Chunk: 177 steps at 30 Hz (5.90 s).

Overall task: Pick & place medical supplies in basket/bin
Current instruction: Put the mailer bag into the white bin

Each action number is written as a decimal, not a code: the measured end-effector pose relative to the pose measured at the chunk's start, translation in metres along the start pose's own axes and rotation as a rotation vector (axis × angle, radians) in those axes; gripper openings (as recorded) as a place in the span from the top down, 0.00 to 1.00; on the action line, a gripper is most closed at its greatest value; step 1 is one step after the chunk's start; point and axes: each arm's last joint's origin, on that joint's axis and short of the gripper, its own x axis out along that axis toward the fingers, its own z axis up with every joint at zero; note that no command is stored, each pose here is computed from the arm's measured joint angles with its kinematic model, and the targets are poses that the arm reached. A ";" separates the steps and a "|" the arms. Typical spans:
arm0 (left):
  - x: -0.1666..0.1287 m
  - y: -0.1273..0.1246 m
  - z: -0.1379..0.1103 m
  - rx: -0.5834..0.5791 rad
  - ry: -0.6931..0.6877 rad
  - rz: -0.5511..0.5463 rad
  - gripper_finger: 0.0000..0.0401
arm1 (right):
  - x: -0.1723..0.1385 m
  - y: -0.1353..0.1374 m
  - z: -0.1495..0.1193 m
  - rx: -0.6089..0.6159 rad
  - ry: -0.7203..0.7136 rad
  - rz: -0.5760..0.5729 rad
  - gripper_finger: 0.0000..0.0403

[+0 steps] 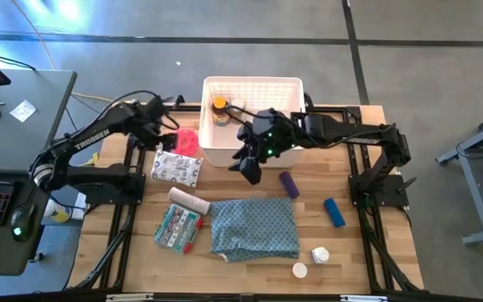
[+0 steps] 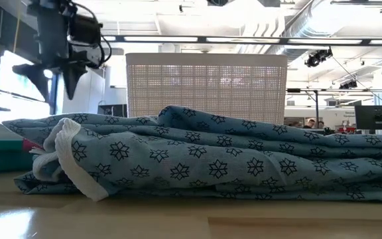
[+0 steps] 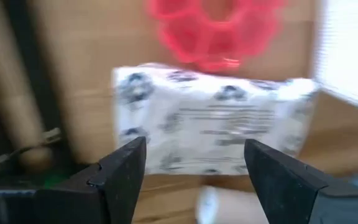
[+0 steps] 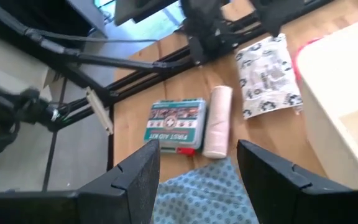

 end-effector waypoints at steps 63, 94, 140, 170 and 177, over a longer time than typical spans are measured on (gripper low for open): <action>0.064 0.034 -0.005 -0.062 0.094 -0.233 0.95 | -0.004 -0.021 0.011 0.002 -0.055 -0.100 0.49; -0.167 0.001 -0.021 0.064 -0.445 -0.501 0.95 | -0.013 -0.053 0.024 0.035 -0.084 -0.153 0.49; -0.100 -0.202 0.108 0.565 -0.205 -0.554 0.95 | -0.175 -0.035 0.004 0.145 -0.294 -0.357 0.49; 0.045 -0.259 0.109 0.759 0.084 -0.357 0.92 | -0.170 -0.038 -0.001 0.178 -0.230 -0.368 0.49; 0.047 -0.257 0.110 0.814 0.074 -0.325 0.94 | -0.170 -0.039 -0.003 0.189 -0.203 -0.365 0.49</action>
